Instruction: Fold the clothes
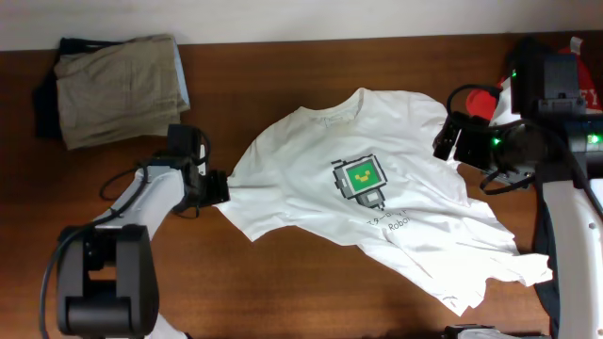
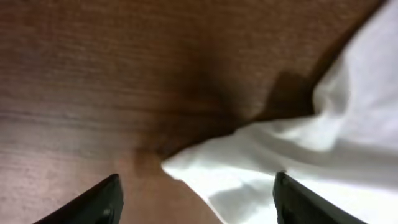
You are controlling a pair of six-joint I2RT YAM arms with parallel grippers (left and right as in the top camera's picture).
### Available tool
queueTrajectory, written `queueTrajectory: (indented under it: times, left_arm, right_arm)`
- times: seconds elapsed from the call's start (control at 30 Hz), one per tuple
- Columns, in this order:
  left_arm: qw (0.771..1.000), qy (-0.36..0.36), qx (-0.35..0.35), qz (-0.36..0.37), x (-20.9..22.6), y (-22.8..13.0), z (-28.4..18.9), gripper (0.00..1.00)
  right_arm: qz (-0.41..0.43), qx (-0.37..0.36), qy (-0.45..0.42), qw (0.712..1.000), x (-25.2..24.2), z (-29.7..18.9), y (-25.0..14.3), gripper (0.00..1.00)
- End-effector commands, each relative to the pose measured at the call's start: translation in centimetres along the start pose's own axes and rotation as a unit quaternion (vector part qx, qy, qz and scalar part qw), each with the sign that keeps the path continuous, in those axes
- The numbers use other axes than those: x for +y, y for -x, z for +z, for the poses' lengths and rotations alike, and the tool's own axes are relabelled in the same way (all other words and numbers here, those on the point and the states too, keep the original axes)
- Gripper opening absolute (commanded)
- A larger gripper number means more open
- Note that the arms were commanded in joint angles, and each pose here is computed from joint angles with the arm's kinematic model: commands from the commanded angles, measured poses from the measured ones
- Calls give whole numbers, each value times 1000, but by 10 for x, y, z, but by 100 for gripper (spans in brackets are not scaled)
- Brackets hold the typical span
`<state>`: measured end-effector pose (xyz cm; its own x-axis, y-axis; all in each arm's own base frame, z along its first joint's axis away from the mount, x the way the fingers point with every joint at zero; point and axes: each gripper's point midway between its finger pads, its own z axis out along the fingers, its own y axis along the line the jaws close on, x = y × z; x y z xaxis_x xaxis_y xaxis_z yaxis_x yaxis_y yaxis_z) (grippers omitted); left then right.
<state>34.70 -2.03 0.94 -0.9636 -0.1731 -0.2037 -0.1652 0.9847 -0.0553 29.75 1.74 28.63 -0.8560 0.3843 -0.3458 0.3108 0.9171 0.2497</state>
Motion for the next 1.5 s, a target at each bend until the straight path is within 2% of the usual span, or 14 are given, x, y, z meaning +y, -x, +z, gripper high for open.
queueTrajectory:
  times: [0.0,0.13,0.2,0.33,0.47,0.57,0.7,0.77,0.97,1.13,1.2,1.33,1.37,1.47]
  left_arm:
    - [1000,15,-4,9,3,7,8,71]
    - [1000,16,13,11,4,1,17,56]
    - [1000,13,16,10,3,0,19,31]
    - [1000,4,18,10,0,-1,19,0]
    - [997,-10,-41,-67,14,57,-11,0]
    - [975,-25,-110,-191,76,116,-56,0]
    - [950,8,-90,-300,171,93,-66,0]
    - [942,0,-79,-325,187,83,-68,0]
    - [941,-15,-8,-338,174,51,-65,0]
    - [943,-16,-1,-332,168,49,-63,0]
    - [943,-16,-2,-332,169,49,-63,0]
    - [943,-16,-1,-332,168,49,-63,0]
    - [943,-16,-1,-332,168,49,-63,0]
    - [943,-16,-1,-332,168,49,-63,0]
  right_arm:
    - [4,-3,-8,1000,-3,-1,1,99]
    - [3,-3,-8,1000,-3,-1,1,99]
    - [4,-3,-8,1000,-3,-1,1,99]
    - [4,-3,-8,1000,-3,-1,1,99]
    - [4,2,0,1000,-1,0,-1,99]
    - [7,31,1,999,-2,17,-11,99]
    - [-21,77,18,997,5,76,-14,99]
    - [-60,89,45,993,23,111,-12,99]
    - [-42,161,118,979,61,263,-7,99]
    - [-27,181,110,977,60,305,-19,98]
    - [-27,171,107,979,65,313,-17,83]
    - [-10,108,127,986,78,319,14,12]
    - [-5,85,137,987,84,318,28,4]
    - [-14,-47,189,981,111,265,133,4]
